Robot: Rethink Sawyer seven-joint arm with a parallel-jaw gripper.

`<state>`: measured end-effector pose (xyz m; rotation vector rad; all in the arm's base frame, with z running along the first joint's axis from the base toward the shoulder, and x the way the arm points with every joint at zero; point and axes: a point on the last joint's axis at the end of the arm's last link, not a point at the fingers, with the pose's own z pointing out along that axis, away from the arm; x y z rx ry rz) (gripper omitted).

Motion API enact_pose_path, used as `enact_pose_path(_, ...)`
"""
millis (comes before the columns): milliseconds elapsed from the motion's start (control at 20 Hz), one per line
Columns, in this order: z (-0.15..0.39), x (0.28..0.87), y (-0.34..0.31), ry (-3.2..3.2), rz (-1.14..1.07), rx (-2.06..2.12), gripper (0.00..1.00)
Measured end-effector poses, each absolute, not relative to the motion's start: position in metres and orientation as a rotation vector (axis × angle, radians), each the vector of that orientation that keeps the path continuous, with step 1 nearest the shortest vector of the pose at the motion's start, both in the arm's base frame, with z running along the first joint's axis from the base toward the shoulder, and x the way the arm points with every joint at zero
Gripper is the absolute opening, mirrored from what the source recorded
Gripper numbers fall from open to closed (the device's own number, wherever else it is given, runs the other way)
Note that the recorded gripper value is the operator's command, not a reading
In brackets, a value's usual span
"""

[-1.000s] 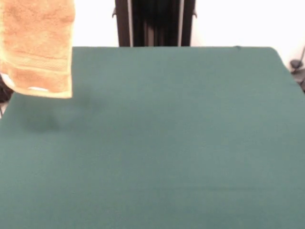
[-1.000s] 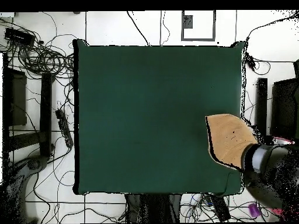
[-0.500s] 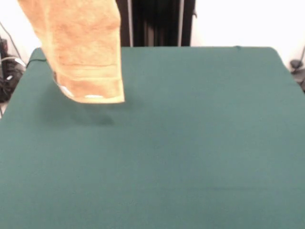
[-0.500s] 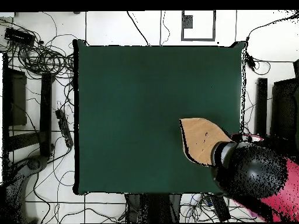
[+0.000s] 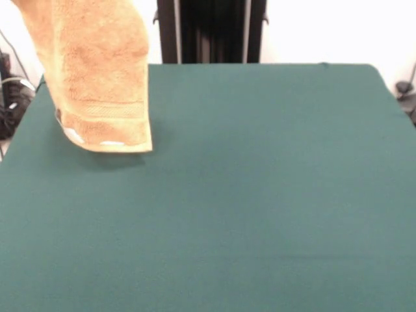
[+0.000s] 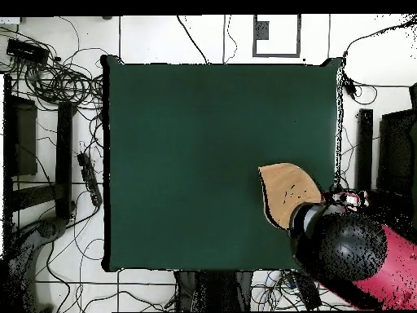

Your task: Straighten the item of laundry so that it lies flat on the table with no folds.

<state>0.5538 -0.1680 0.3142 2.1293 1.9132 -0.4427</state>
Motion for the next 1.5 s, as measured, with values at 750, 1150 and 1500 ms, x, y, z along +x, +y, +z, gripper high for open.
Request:
enact_pose_path(750,0.282,0.558,-0.169,1.917,-0.436,2.077,0.00)
enact_pose_path(1150,0.249,0.560,-0.132,2.011,-0.474,2.030,0.00)
enact_pose_path(1500,0.224,0.563,-0.091,2.068,-0.459,2.004,0.00)
